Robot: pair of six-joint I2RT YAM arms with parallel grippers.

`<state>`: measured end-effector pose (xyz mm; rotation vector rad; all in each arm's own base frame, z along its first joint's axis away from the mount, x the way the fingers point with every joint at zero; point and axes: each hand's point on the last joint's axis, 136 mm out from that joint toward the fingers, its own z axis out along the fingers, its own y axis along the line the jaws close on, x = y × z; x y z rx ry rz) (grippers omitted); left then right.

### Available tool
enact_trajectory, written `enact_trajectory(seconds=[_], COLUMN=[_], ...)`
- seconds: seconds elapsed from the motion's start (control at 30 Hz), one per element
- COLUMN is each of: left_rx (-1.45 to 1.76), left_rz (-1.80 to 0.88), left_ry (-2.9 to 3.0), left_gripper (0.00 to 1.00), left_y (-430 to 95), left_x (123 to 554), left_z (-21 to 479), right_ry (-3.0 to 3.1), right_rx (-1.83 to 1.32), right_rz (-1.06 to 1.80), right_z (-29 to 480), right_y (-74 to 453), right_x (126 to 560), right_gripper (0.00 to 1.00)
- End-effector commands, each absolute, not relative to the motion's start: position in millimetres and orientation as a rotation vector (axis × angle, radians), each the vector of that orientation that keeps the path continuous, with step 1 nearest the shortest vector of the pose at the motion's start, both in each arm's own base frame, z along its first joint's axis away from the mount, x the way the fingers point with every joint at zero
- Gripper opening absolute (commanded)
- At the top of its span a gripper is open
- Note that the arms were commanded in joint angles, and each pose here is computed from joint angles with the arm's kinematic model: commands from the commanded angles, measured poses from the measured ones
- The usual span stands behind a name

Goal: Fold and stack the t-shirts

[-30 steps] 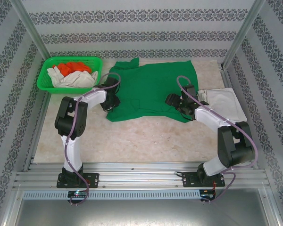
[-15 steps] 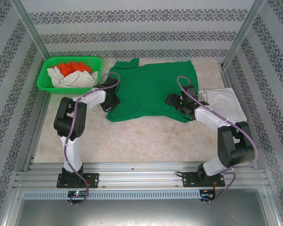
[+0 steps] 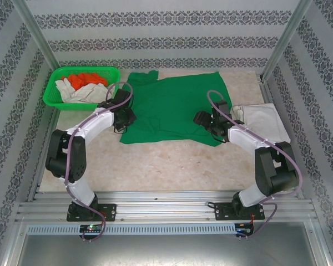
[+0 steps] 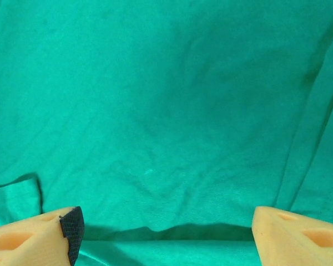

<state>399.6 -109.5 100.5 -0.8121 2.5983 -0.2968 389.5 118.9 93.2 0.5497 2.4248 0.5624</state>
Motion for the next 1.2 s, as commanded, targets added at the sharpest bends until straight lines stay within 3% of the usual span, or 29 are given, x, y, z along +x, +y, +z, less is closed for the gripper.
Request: enact_trajectory(seconds=[0.0, 0.37, 0.5, 0.67, 0.8, 1.17], left_rx=[-0.839, -0.871, -0.88, -0.882, -0.934, -0.995], left_rz=[-0.288, -0.195, -0.171, -0.19, -0.235, -0.211], left_ry=[2.634, 2.694, 2.693, 2.647, 2.62, 2.585], left_gripper=[0.02, 0.01, 0.38, 0.63, 0.71, 0.73], left_y=[-106, -92, -86, -77, -62, -25], left_x=[380, 353, 351, 360, 360, 340], left_z=[99, 60, 55, 71, 79, 85], right_ry=[2.438, 2.502, 2.529, 2.557, 2.6, 2.63], right_rx=[0.544, 0.174, -0.006, -0.215, -0.331, -0.406], right_rz=[0.593, 0.727, 0.955, 1.172, 1.148, 0.958], right_z=[87, 96, 89, 84, 69, 48], right_y=[128, 202, 258, 331, 361, 354], right_x=[386, 407, 412, 415, 412, 419], right_gripper=[0.8, 0.79, 0.75, 0.73, 0.67, 0.66])
